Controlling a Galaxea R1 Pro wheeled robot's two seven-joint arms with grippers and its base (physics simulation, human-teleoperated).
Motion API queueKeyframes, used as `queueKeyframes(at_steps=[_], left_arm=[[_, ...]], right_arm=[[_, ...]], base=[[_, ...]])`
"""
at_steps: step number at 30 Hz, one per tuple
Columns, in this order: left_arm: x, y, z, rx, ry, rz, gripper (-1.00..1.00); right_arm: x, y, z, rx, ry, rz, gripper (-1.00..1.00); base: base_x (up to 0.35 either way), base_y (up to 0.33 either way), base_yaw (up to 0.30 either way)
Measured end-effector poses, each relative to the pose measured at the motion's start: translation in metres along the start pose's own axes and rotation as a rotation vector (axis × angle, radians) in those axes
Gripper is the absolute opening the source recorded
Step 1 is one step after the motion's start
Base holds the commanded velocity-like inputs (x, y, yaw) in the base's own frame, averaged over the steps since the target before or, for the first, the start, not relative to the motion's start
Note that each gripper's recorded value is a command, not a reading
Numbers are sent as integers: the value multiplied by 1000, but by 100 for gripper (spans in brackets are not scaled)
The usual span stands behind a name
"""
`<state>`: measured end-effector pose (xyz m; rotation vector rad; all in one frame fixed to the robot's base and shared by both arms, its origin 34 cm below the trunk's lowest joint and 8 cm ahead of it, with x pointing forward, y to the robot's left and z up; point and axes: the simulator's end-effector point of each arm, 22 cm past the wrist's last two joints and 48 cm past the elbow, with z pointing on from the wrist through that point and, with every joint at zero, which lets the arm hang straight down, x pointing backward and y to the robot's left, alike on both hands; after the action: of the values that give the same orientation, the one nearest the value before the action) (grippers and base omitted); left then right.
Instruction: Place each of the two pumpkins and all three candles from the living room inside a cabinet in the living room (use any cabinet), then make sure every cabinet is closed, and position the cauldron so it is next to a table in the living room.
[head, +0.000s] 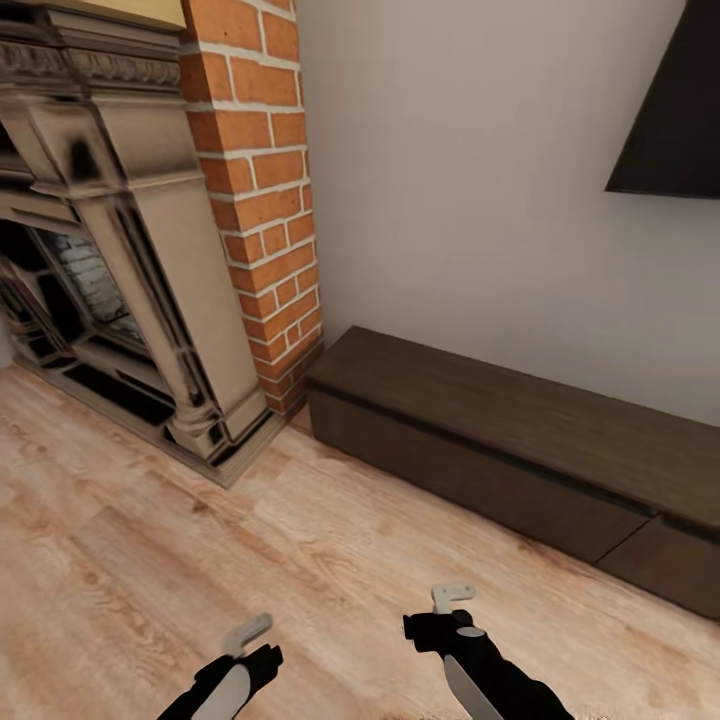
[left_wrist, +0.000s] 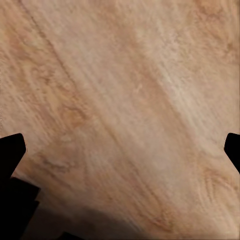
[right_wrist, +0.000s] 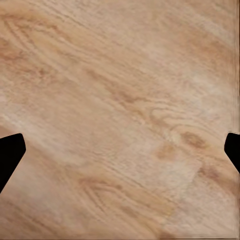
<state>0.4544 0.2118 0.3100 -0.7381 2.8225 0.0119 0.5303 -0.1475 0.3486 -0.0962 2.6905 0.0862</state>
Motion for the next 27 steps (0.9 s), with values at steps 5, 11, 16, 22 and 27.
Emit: queueKeyframes(at_steps=[5, 11, 16, 22, 27], left_arm=[[-2, 6, 1, -8, -1, 0, 100], [-1, 5, 2, -7, 0, 2, 100], [-1, 8, 3, -12, 3, 0, 100], [1, 8, 4, -12, 5, 3, 100], [3, 6, 4, -12, 8, 6, 100]], right_arm=[[1, 0, 1, 0, 2, -2, 100], [3, 0, 1, 1, 5, -4, 100], [3, -1, 2, 0, 2, 6, 100], [-1, -2, 3, 4, -15, 17, 100], [0, -2, 4, 3, -14, 19, 100]], base=[[0, 0, -277], [0, 0, -275], [0, 0, -269], [0, 0, -269], [0, 0, -268]])
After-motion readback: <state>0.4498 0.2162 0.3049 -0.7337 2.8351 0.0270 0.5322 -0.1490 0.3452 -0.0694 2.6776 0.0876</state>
